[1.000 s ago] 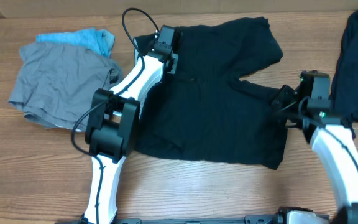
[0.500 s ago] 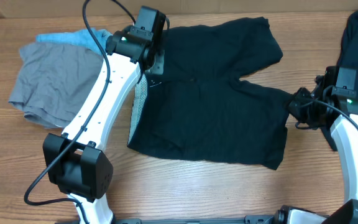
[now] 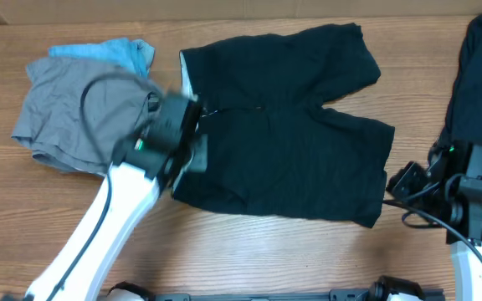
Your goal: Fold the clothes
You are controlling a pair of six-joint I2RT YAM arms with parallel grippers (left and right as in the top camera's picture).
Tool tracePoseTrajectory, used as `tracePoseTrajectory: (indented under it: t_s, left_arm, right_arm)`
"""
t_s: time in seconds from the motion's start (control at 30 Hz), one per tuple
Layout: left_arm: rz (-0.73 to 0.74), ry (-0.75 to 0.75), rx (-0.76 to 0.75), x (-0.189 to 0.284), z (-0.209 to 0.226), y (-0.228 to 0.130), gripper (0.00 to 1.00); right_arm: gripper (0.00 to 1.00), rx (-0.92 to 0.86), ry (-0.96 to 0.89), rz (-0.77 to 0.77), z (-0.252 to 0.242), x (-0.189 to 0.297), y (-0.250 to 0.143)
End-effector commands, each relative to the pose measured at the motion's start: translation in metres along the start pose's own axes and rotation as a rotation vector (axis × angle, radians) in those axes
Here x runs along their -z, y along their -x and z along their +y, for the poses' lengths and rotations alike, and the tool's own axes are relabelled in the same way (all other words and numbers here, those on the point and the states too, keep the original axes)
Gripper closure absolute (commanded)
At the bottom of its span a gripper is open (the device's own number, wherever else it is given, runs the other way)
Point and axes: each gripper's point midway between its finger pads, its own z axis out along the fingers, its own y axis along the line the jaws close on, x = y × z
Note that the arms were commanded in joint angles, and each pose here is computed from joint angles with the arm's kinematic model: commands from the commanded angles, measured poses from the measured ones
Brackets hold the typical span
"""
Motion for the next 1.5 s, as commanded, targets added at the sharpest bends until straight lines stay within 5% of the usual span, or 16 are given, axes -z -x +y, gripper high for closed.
tracePoseTrajectory:
  t_s: [0.0, 0.2, 0.23, 0.27, 0.3, 0.37, 0.73, 1.13, 1.47]
  left_arm:
    - [0.043, -0.003, 0.091, -0.009, 0.012, -0.045, 0.96]
    - [0.186, -0.019, 0.155, -0.048, 0.02, -0.114, 0.92]
    - [0.182, -0.028, 0.165, -0.055, 0.019, -0.118, 0.76]
    - [0.176, -0.031, 0.165, -0.058, 0.019, -0.12, 0.63]
    - [0.164, -0.037, 0.165, -0.062, 0.019, -0.119, 0.5]
    - [0.134, -0.048, 0.166, -0.066, 0.017, -0.115, 0.04]
    - [0.027, -0.041, 0.103, -0.079, 0.016, -0.087, 0.0]
    - [0.105, -0.009, 0.021, -0.109, 0.018, -0.101, 0.12]
    - [0.005, -0.038, -0.089, -0.108, 0.01, -0.074, 0.04]
  right_arm:
    - [0.96, -0.037, -0.051, 0.084, -0.018, -0.012, -0.023]
    - [0.96, -0.175, -0.085, 0.155, -0.03, -0.027, -0.044]
    - [0.93, -0.198, -0.092, 0.163, -0.032, -0.03, -0.046]
    - [0.77, -0.204, -0.094, 0.162, -0.033, -0.032, -0.047]
    - [0.47, -0.215, -0.101, 0.164, -0.035, -0.033, -0.047]
    - [0.29, -0.221, -0.108, 0.168, -0.037, -0.036, -0.048]
    - [0.25, -0.271, -0.198, 0.162, -0.062, -0.081, -0.043]
    - [0.25, -0.259, -0.315, 0.124, -0.083, -0.095, -0.03]
    - [0.25, -0.249, -0.311, 0.114, -0.082, -0.095, -0.027]
